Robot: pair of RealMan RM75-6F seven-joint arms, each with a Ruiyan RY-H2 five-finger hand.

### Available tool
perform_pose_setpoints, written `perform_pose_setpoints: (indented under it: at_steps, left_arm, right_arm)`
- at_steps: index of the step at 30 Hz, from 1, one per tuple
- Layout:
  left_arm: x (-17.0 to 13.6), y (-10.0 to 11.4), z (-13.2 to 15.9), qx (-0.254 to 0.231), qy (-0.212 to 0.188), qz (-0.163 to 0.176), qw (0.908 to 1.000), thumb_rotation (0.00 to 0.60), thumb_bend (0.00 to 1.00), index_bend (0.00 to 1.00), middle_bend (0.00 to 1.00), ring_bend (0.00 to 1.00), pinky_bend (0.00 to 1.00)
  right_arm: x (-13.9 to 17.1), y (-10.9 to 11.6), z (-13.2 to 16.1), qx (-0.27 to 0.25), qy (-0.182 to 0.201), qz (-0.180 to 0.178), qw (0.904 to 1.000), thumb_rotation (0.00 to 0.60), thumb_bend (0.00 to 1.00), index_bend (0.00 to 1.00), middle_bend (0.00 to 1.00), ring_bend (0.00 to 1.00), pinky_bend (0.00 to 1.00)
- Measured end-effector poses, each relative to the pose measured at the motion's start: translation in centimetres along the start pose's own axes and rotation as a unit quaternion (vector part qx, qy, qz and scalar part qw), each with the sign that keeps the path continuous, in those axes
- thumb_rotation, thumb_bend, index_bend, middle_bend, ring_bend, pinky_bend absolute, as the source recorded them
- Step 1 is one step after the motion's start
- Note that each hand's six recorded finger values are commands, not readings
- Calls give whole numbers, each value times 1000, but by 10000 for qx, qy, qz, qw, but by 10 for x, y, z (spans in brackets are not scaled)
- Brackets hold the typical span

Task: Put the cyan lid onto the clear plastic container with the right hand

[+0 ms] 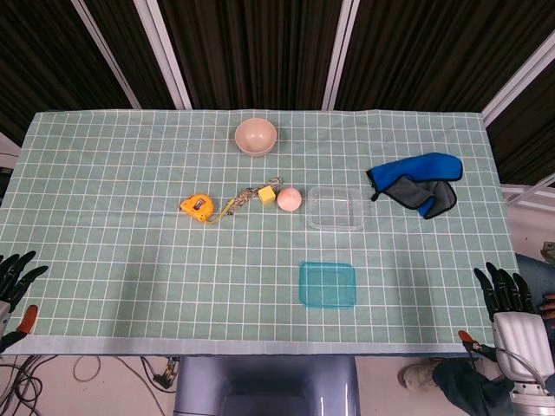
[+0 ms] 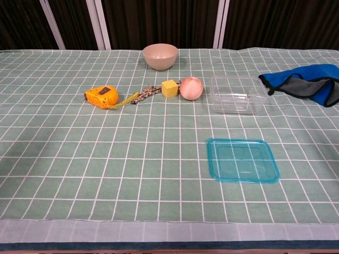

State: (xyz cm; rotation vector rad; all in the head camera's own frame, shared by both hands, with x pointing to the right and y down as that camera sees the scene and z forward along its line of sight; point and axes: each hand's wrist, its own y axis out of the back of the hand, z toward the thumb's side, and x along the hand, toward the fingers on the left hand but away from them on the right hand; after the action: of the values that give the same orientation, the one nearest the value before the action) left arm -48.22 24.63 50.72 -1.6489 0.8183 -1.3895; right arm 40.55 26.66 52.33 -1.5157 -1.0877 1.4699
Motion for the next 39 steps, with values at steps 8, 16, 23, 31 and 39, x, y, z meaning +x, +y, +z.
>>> perform_pose_setpoints:
  at_steps: [8, 16, 23, 31, 39]
  left_arm:
    - [0, 1, 1, 7, -5, 21, 10000, 600, 516, 143, 0, 0, 0]
    - [0, 2, 0, -39, 20, 36, 10000, 600, 516, 143, 0, 0, 0]
    - [0, 3, 0, -106, 77, 71, 9999, 600, 516, 143, 0, 0, 0]
    - [1, 1, 1, -132, 109, 0, 9999, 600, 516, 142, 0, 0, 0]
    - [1, -2, -1, -181, 160, -73, 9997, 600, 515, 142, 0, 0, 0]
  right_arm:
    - [1, 2, -3, -14, -88, -24, 10000, 600, 110, 0, 0, 0, 0]
    - [3, -1, -1, -232, -87, 147, 9996, 600, 110, 0, 0, 0, 0]
    - [3, -2, 5, -456, -39, 383, 9982, 600, 110, 0, 0, 0, 0]
    - [-23, -5, 32, -445, 313, 1182, 9915, 600, 101, 0, 0, 0, 0]
    - [-55, -8, 68, 302, 409, 1837, 9817, 600, 88, 0, 0, 0, 0]
